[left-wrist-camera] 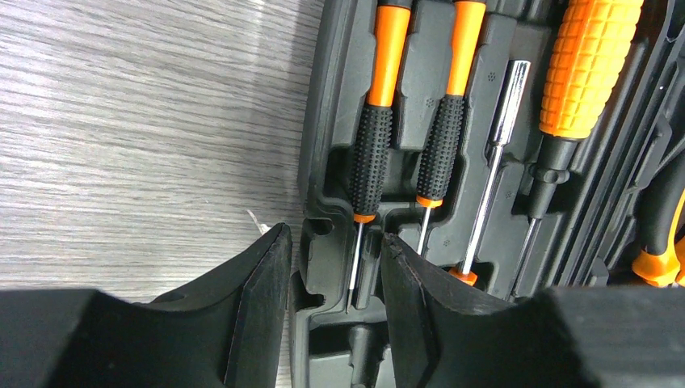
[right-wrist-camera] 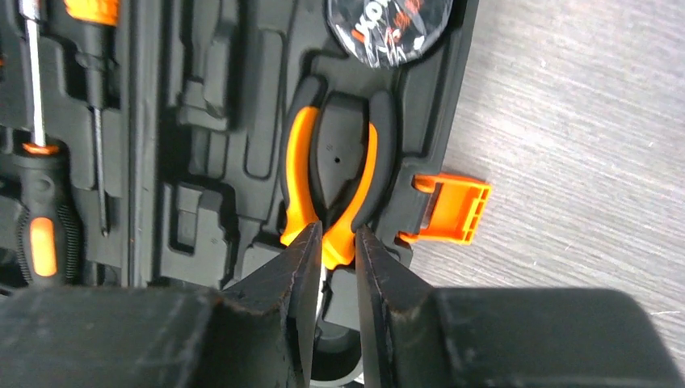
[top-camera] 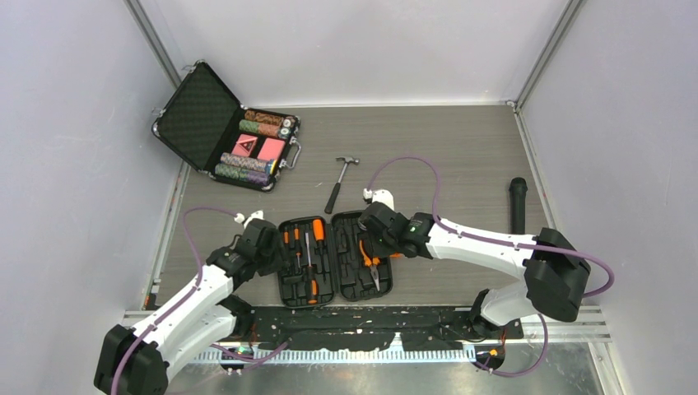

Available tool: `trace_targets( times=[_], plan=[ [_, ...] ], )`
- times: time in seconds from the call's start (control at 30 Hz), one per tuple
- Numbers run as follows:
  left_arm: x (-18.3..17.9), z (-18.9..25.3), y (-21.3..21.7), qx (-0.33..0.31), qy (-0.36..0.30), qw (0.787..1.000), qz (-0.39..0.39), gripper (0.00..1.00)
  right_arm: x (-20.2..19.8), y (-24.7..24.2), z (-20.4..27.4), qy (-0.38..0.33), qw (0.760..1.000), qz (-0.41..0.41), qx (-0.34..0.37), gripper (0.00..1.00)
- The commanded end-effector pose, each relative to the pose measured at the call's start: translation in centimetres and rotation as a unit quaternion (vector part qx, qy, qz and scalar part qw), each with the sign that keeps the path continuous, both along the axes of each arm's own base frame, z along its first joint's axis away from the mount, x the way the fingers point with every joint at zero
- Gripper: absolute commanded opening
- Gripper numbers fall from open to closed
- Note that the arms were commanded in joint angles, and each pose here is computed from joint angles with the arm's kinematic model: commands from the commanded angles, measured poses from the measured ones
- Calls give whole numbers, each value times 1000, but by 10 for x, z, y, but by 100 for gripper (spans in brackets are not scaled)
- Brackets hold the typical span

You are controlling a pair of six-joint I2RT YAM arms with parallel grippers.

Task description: Pack the tool kit

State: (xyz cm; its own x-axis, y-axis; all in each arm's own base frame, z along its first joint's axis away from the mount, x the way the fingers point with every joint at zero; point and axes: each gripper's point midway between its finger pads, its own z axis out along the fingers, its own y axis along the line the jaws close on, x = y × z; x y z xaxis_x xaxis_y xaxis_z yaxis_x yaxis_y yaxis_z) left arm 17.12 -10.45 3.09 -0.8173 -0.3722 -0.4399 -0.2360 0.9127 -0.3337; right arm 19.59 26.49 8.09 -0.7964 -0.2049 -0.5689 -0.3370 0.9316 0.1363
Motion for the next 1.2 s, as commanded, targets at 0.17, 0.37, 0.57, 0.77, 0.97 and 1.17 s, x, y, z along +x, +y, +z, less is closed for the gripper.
trace_targets(
  times=[0.17,0.37,0.57,0.77,0.97,1.17],
  plan=[
    [1,3,-12,-36,-5,999,-5,46,-20,3,-20,62,998,20,18,25],
    [1,4,-15,-43,-3,999,-5,45,-23,3,-37,85,996,31,12,22],
    [1,4,-16,-46,-1,999,-7,45,-15,-1,-50,88,995,25,27,19],
    [1,5,-17,-48,-2,999,-6,45,-2,-9,-64,92,995,11,38,17],
    [3,9,-16,-46,-8,999,-4,45,-1,-8,-40,79,996,26,27,20],
    [6,18,-10,-31,-21,999,0,49,21,-6,17,-2,999,36,-6,31]
  ],
)
